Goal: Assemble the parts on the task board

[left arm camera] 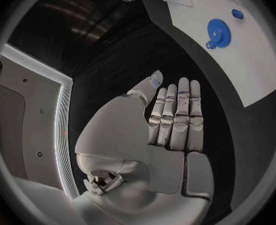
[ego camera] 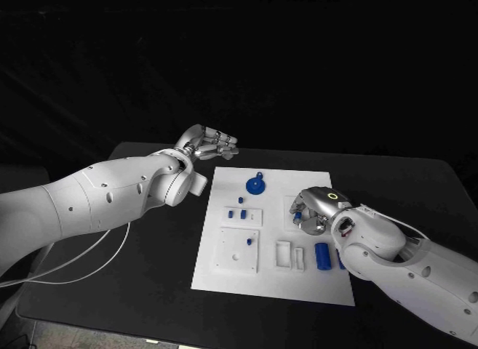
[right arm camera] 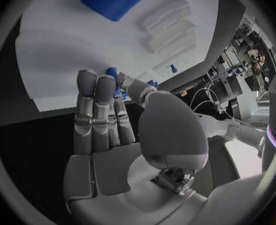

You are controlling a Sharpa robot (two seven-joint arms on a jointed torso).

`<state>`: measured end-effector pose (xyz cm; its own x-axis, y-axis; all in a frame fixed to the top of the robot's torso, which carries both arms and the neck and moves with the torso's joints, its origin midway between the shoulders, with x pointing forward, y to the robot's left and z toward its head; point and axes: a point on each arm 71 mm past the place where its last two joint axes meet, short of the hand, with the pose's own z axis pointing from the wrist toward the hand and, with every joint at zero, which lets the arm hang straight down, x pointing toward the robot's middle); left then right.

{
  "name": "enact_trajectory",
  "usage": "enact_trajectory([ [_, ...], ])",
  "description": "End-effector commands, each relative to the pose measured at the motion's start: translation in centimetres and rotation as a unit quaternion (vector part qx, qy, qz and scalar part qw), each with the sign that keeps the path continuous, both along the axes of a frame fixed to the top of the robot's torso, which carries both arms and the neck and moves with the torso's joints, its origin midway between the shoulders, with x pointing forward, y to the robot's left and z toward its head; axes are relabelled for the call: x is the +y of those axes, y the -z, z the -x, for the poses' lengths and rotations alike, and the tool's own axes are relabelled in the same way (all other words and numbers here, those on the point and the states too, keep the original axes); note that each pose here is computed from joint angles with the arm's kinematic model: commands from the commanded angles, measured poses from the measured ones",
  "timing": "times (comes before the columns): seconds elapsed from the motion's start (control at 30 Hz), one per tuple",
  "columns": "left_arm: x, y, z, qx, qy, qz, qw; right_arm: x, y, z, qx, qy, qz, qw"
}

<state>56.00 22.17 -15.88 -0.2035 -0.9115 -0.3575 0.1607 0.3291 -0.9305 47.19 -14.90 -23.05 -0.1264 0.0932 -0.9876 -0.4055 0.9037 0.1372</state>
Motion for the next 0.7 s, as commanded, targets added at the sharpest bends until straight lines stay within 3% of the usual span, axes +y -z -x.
enact_trajectory([
  [0.03, -0.2, -0.16, 0.01, -0.002, 0.004, 0.003, 1.000, 0.1, 0.0, 0.1, -0.004, -0.002, 0.011, 1.000],
  [0.7, -0.1, -0.10, -0.02, 0.002, 0.005, 0.002, 1.000, 0.6, -1.1, 0.4, -0.052, 0.001, 0.004, 0.999],
])
